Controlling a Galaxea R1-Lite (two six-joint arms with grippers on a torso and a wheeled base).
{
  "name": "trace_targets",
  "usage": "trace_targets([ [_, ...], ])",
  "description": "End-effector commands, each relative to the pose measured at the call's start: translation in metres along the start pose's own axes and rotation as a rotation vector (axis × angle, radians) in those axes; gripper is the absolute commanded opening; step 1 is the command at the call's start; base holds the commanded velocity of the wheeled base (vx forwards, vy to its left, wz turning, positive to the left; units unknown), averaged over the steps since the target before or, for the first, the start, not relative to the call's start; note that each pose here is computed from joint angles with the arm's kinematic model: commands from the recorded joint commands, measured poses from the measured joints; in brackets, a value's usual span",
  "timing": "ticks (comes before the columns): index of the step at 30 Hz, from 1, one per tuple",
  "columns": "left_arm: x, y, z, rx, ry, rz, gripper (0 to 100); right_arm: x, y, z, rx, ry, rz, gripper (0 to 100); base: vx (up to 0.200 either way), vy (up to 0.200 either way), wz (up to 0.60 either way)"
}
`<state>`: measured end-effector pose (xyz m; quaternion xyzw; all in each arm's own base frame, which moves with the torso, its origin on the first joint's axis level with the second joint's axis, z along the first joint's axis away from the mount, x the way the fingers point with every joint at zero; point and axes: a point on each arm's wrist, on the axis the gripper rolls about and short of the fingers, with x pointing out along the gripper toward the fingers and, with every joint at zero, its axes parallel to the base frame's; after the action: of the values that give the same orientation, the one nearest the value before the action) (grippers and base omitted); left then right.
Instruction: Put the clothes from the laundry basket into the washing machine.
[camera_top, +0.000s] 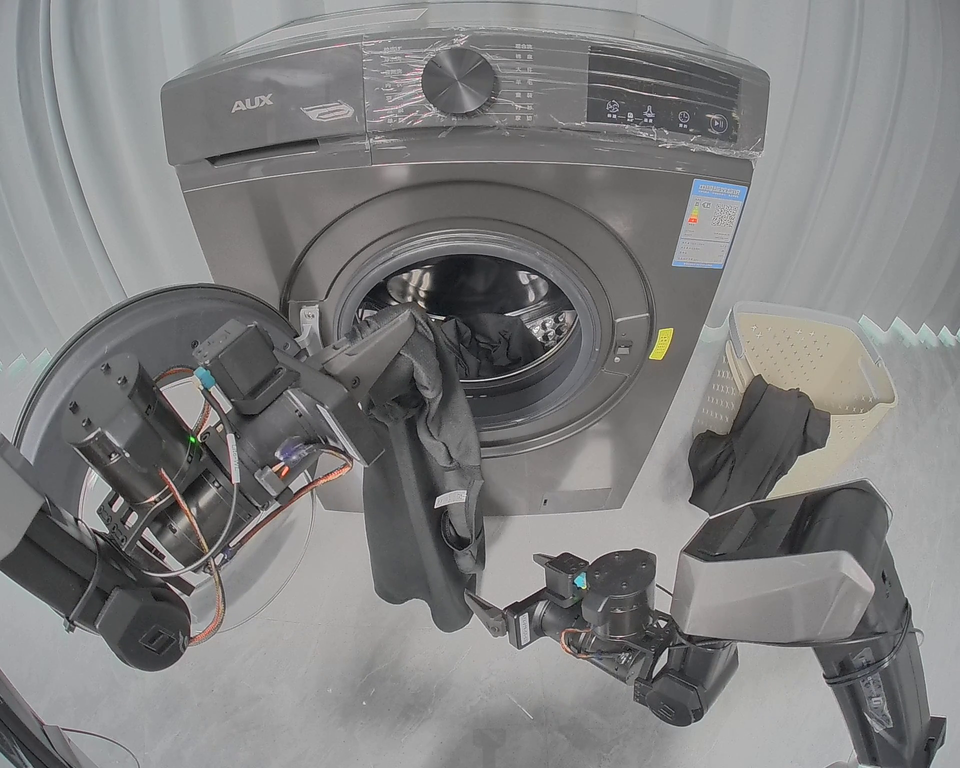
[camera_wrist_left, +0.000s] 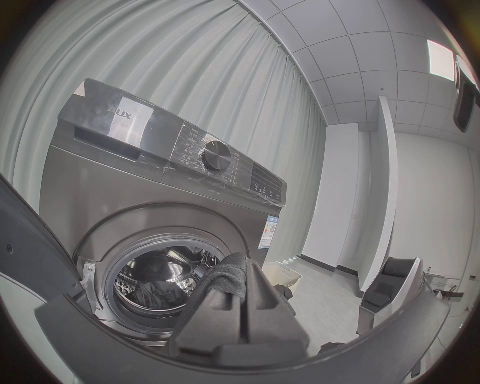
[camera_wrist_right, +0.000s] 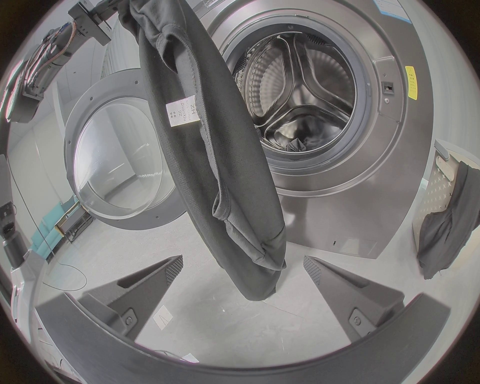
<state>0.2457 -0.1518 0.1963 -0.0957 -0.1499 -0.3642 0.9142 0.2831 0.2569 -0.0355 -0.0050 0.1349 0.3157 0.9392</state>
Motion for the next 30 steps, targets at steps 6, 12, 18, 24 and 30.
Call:
trace_targets([
  [6,-0.004,-0.002,0.005,0.000,-0.010,-0.003,0,0.028,-0.006,-0.013,0.005,-0.028,-0.014,100,0.000,0.000,0.00],
  [12,-0.007,-0.003,0.007,0.000,-0.011,-0.005,0,0.044,-0.017,-0.016,0.014,-0.055,-0.038,100,0.000,0.000,0.00],
  [18,-0.008,-0.004,0.008,-0.001,-0.011,-0.005,0,0.059,-0.027,-0.007,0.023,-0.114,-0.061,100,0.000,0.000,0.00],
  [24,-0.009,-0.003,0.006,-0.003,-0.004,-0.002,0,0.063,-0.024,-0.006,0.023,-0.125,-0.054,100,0.000,0.000,0.00],
  [30,-0.009,-0.003,0.006,-0.002,-0.002,-0.004,0,0.067,-0.018,-0.003,0.021,-0.146,-0.039,100,0.000,0.000,0.00],
])
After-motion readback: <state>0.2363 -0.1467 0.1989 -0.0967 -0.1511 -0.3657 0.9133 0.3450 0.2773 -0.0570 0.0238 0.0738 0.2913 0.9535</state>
